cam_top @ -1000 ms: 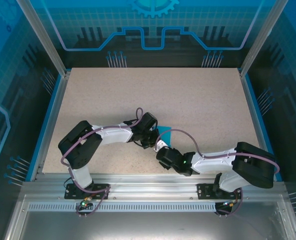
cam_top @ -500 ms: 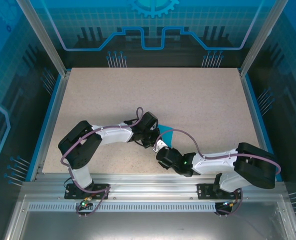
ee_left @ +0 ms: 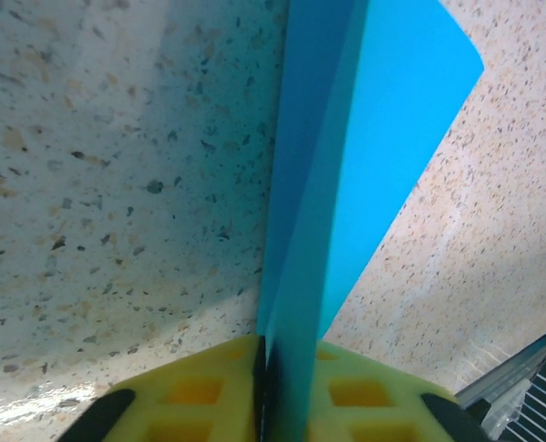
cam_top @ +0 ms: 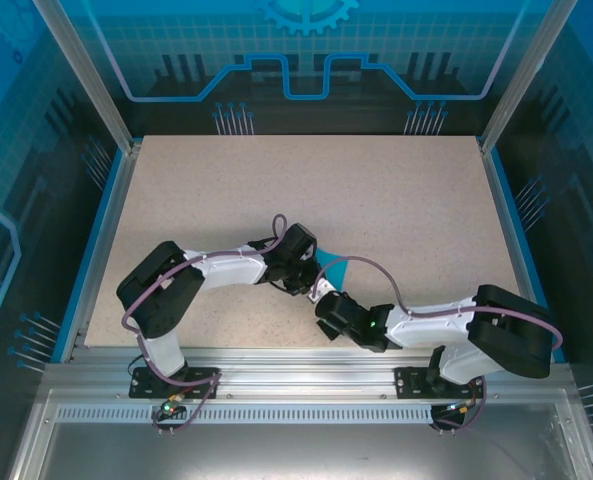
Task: Fold a paper plane with a square sheet of paper (pick it up from the middle)
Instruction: Fold the wing for the fifth time at the center of the table.
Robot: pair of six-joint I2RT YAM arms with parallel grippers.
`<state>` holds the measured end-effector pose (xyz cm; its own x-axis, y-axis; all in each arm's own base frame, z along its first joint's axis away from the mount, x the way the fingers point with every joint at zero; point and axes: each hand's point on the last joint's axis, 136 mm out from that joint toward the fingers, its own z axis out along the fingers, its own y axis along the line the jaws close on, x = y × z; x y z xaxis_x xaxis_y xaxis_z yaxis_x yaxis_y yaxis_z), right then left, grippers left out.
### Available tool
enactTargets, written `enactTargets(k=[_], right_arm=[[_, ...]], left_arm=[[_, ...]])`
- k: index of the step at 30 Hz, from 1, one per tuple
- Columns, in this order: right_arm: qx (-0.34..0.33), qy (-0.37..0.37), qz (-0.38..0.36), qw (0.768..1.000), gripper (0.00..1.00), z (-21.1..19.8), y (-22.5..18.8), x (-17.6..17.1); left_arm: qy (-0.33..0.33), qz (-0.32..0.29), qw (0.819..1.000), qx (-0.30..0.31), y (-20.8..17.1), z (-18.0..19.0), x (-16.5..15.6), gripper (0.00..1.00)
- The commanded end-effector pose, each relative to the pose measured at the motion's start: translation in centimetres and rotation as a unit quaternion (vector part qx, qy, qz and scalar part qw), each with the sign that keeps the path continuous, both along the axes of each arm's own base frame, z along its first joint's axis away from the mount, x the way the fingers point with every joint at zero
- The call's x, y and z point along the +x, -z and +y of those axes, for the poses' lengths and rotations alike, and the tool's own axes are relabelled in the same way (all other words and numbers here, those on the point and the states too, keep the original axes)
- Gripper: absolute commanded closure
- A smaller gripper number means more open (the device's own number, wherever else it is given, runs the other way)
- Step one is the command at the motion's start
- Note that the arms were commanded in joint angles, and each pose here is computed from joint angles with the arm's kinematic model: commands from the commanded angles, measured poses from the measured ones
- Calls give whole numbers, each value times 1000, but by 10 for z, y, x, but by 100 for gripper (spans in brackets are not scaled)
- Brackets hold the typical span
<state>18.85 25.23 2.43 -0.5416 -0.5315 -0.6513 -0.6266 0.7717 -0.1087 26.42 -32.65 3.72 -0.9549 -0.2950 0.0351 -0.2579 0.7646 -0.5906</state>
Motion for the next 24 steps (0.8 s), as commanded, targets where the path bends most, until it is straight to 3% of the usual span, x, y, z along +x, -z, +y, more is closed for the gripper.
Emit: enactTargets(k=[1,5,8,19,24], right_arm=[[75,31,38,996,100,6,-5,7],[129,39,76,988,100,2,-5,8],[184,44,106,976,100,-1,-9,9],[281,89,172,940,100,-22,-14,18],[279,86,176,940,100,-26,-13,18]], left_arm=[[22,-5,1000,14,-5,2,-11,69],[16,-29,999,18,-19,8,-7,48],[3,-47,999,23,-25,15,-5,40],[6,-77,997,-9,-33,12,-3,38],[4,-83,996,-17,-35,6,3,33]])
